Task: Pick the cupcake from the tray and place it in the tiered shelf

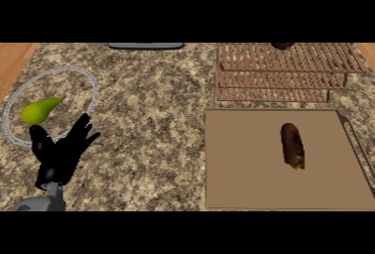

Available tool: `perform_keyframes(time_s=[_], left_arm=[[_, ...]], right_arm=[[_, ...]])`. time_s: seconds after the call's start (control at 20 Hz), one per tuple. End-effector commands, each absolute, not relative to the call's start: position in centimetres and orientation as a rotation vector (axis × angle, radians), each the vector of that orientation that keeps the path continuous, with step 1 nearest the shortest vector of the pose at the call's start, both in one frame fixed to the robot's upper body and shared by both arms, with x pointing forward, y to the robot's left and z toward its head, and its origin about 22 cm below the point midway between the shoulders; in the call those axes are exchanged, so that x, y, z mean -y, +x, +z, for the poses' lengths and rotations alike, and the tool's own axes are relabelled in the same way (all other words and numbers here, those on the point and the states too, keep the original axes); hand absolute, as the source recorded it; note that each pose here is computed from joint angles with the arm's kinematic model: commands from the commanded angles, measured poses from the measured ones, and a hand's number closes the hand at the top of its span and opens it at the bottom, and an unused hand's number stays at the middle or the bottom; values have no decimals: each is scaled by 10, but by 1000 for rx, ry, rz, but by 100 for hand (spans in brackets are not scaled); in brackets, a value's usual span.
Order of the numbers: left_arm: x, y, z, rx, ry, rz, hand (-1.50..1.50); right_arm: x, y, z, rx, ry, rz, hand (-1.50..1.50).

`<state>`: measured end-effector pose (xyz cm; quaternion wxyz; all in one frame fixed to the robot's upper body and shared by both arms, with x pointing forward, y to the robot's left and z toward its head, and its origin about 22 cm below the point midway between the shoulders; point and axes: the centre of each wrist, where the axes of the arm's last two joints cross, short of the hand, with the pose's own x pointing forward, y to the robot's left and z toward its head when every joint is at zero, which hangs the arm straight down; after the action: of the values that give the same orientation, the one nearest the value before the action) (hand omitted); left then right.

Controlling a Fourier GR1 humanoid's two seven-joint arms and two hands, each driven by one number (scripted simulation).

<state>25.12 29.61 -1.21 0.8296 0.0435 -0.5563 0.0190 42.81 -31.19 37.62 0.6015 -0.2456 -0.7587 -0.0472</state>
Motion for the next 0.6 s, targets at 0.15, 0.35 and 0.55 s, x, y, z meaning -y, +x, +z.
perform_keyframes(time_s=[0.15,0.35,0.55], left_arm=[[-302,249,-23,1123,102,43,0],[-283,251,-23,1105,85,43,0],[-280,238,-22,1106,81,36,0]], right_arm=[[387,397,394,1718,-721,-374,-150],[422,382,389,1710,-738,-518,-150],[473,356,371,1698,-671,-544,-150]])
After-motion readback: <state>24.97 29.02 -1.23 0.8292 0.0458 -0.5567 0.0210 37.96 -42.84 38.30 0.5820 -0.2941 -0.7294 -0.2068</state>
